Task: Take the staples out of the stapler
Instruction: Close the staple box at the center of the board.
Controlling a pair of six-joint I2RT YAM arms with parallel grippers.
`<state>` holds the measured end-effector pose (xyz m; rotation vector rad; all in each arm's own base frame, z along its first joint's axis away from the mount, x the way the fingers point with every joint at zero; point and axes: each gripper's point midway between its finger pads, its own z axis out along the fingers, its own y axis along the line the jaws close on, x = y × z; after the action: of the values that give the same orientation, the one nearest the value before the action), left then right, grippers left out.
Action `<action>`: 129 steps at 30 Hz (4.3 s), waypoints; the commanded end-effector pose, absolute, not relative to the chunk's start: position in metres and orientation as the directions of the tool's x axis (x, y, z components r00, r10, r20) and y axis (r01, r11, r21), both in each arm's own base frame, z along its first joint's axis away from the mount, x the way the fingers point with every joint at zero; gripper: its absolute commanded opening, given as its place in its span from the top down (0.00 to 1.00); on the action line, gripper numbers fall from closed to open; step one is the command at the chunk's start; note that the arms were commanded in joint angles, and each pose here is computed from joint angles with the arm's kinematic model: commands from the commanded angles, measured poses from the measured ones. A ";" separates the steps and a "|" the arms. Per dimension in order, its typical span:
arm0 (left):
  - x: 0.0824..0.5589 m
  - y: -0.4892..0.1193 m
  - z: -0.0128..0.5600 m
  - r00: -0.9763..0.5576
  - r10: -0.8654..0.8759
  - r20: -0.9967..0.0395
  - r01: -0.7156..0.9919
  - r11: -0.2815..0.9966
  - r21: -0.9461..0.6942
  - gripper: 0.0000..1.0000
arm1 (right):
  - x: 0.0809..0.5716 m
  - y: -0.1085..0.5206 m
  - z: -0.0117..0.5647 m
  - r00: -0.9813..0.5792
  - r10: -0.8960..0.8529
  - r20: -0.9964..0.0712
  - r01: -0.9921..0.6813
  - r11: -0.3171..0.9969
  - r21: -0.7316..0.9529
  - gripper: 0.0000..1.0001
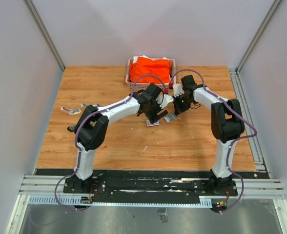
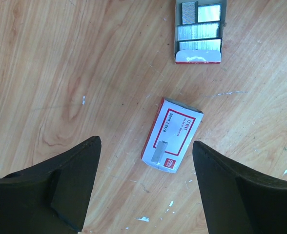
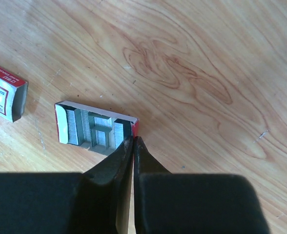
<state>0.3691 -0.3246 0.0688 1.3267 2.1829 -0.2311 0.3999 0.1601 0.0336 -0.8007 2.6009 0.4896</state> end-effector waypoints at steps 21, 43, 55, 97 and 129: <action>0.368 -0.328 0.069 -0.343 0.754 -0.560 0.865 0.486 0.124 0.19 | 0.394 0.168 0.059 -0.737 -0.474 -0.482 -0.620 0.758 0.201 0.72; 0.366 -0.324 0.064 -0.341 0.761 -0.552 0.865 0.484 0.132 0.19 | 0.396 0.158 0.032 -0.703 -0.603 -0.376 -0.655 0.755 0.013 0.44; 0.366 -0.323 0.062 -0.340 0.764 -0.548 0.866 0.482 0.134 0.20 | 0.395 0.161 0.031 -0.704 -0.599 -0.381 -0.659 0.751 0.037 0.43; 0.366 -0.321 0.065 -0.331 0.769 -0.547 0.867 0.477 0.147 0.19 | 0.383 0.166 0.026 -0.696 -0.631 -0.343 -0.685 0.727 0.052 0.33; 0.340 -0.300 0.072 -0.197 0.827 -0.527 0.937 0.317 0.145 0.02 | 0.399 0.152 0.049 -0.750 -0.505 -0.428 -0.620 0.763 0.185 0.31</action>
<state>0.3510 -0.3051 0.0634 1.4529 2.1508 -0.2508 0.3993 0.1533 0.0497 -0.8770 2.5891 0.3664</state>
